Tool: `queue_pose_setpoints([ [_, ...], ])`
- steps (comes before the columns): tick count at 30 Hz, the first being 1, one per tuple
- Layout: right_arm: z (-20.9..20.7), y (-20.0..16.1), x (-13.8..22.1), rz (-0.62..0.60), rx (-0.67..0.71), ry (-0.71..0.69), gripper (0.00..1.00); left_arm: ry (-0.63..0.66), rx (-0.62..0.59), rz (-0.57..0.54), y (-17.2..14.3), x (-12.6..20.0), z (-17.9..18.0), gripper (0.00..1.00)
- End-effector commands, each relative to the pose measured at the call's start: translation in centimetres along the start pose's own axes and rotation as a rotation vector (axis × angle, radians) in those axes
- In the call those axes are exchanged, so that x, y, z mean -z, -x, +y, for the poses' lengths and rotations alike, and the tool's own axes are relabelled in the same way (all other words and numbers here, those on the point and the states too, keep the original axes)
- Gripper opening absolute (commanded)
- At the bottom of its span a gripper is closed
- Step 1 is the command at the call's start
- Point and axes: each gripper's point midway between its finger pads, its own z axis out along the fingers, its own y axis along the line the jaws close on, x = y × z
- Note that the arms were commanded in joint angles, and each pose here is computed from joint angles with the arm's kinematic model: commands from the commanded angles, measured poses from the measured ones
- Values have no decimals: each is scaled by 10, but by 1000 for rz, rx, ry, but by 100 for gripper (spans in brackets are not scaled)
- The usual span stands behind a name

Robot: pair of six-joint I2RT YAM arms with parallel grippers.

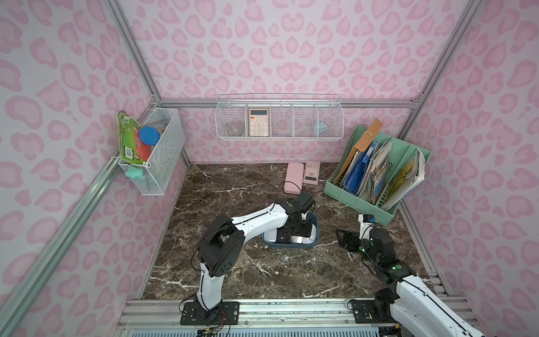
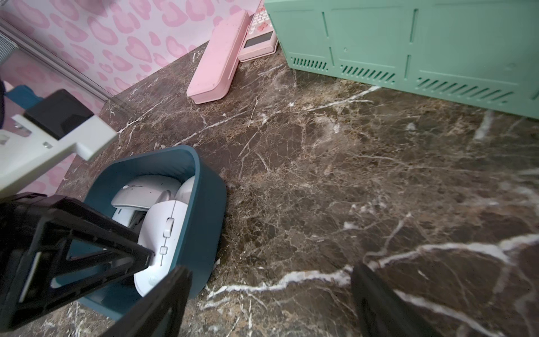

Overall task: Take out the mouse from the storage box
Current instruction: Pick up the mouse from the storage box.

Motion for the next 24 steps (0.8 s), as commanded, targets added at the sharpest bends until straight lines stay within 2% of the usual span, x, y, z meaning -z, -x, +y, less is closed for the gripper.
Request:
queue_pose_setpoints([
  [1, 4, 9, 1, -30, 2, 14, 89, -16, -8, 6, 0, -6, -2, 49],
  [6, 6, 8, -1, -24, -7, 25, 89, -22, -8, 9, -1, -12, -1, 57],
  [14, 6, 7, -5, -15, -8, 26, 89, -56, 1, 23, -1, -22, -6, 53],
  [24, 5, 3, -11, 1, -10, 31, 89, -21, -6, 24, -1, -35, 3, 76],
])
